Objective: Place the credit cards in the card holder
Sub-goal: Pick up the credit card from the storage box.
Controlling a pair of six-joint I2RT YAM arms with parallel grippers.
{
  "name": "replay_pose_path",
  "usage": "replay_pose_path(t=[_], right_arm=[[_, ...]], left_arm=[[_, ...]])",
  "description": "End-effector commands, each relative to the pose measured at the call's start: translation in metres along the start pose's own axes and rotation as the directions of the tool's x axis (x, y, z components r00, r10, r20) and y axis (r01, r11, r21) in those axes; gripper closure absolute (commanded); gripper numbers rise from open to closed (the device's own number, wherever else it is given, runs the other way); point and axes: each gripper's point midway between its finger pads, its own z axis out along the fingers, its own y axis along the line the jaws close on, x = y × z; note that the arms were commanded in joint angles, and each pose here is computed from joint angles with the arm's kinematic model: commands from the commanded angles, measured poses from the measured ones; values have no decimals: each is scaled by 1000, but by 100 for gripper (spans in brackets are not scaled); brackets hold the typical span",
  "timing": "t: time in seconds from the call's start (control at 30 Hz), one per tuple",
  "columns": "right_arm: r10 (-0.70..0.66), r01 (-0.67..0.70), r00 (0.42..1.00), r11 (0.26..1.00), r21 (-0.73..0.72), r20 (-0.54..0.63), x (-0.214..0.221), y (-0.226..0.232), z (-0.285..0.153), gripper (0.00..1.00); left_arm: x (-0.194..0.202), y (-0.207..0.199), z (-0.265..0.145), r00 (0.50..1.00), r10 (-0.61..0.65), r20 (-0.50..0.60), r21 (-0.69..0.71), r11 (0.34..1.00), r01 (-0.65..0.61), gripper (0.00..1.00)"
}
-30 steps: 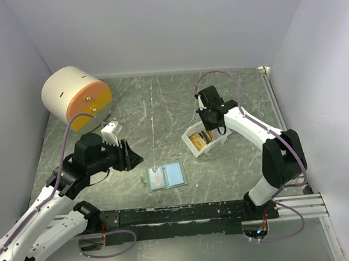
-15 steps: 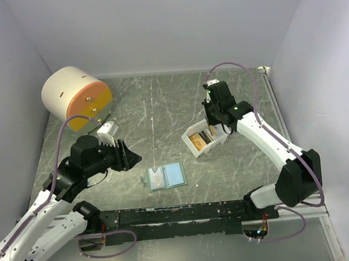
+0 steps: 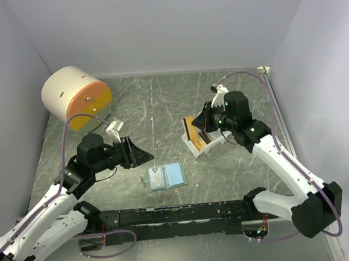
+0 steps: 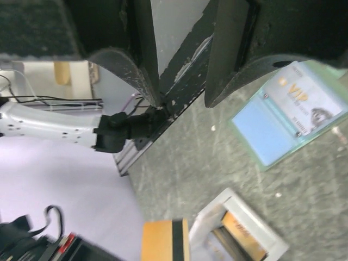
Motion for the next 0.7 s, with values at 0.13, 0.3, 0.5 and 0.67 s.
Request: replay_pose_path(t=[0.13, 0.3, 0.5, 0.67], right_arm=[[276, -230, 961, 846, -481, 26, 2, 82, -24, 100], [338, -278, 941, 790, -546, 10, 9, 89, -29, 100], [383, -325, 923, 729, -602, -34, 15, 98, -33, 100], [389, -335, 920, 714, -615, -50, 18, 101, -34, 100]], left_arm=[[-17, -42, 24, 1000, -12, -18, 227, 974, 16, 42], [-16, -38, 42, 999, -5, -43, 252, 968, 16, 39], [-10, -38, 57, 996, -23, -82, 323, 945, 48, 39], [-5, -33, 67, 994, -26, -110, 324, 944, 61, 45]])
